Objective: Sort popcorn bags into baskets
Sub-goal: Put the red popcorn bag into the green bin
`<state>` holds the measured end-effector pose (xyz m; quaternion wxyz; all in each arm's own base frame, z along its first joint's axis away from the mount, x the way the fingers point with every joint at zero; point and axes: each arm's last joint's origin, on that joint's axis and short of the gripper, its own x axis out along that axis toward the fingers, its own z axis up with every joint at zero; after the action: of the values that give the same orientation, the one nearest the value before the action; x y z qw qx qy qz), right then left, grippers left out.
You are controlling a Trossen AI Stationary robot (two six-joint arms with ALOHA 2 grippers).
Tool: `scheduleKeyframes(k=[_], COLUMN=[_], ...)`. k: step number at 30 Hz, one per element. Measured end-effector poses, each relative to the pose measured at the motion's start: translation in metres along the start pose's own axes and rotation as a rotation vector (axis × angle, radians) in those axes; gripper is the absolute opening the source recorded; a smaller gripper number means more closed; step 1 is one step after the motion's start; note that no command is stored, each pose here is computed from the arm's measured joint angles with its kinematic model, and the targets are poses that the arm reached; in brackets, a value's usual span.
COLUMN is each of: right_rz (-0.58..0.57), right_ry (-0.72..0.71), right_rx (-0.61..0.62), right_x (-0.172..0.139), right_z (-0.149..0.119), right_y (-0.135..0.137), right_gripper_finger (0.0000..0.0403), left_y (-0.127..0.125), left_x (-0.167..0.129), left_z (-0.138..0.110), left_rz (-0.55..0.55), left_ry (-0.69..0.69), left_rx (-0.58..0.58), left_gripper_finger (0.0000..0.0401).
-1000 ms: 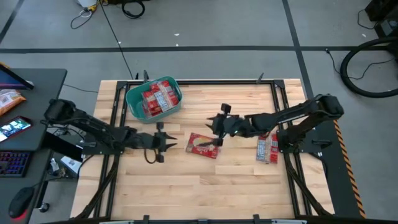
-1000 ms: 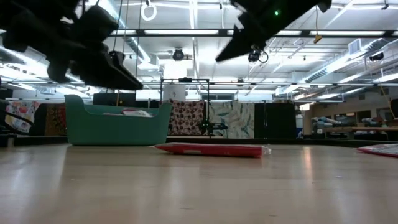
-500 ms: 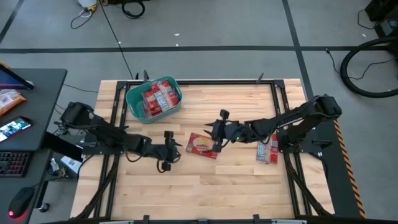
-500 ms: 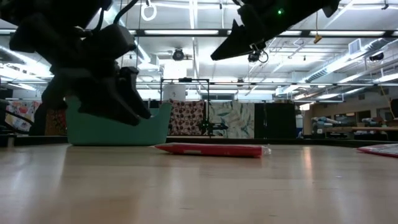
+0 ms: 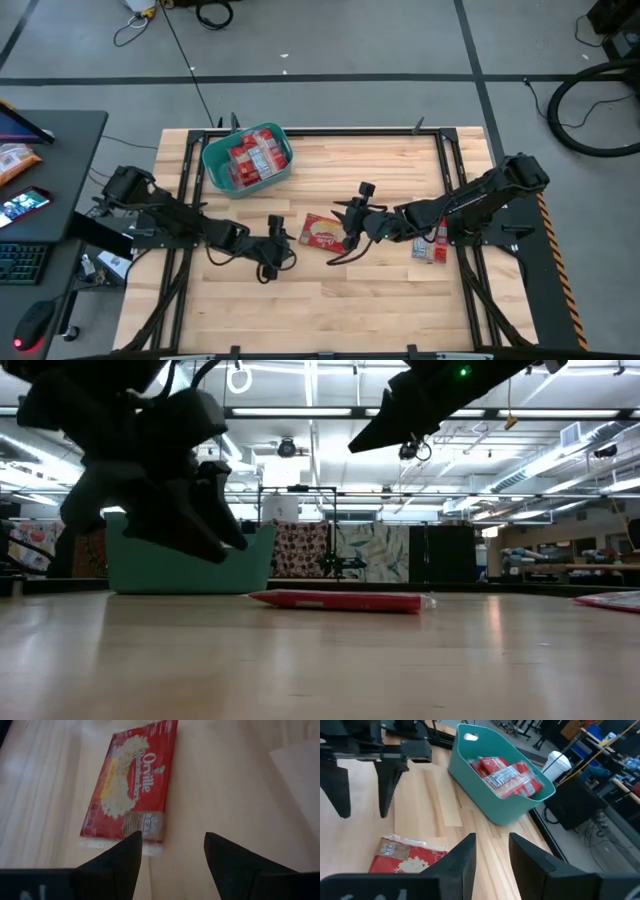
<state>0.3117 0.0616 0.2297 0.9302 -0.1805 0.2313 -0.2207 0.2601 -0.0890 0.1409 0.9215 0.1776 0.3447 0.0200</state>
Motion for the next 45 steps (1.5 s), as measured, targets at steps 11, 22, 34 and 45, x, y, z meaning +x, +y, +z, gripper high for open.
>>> scheduleKeyframes(k=[11, 22, 34, 45], right_rz=[0.009, 0.010, 0.010, 0.018], right_ry=[0.016, 0.019, 0.018, 0.019], right_rx=[-0.007, -0.010, -0.008, -0.010], right_x=[0.000, 0.000, 0.000, 0.000], right_z=[-0.002, -0.002, -0.002, -0.002], right_y=[0.000, 0.000, 0.000, 0.000], right_gripper_finger=[0.0121, 0.0121, 0.0121, 0.0121], left_y=[-0.006, -0.012, 0.004, 0.013], left_x=[0.015, 0.046, 0.061, 0.049], left_z=[0.014, 0.001, -0.009, -0.008], left_rz=[0.019, 0.133, 0.101, 0.099], left_ry=[-0.008, 0.016, 0.070, 0.124], left_rx=[0.073, 0.269, 0.237, 0.181], left_gripper_finger=[0.0219, 0.0219, 0.0165, 0.0014])
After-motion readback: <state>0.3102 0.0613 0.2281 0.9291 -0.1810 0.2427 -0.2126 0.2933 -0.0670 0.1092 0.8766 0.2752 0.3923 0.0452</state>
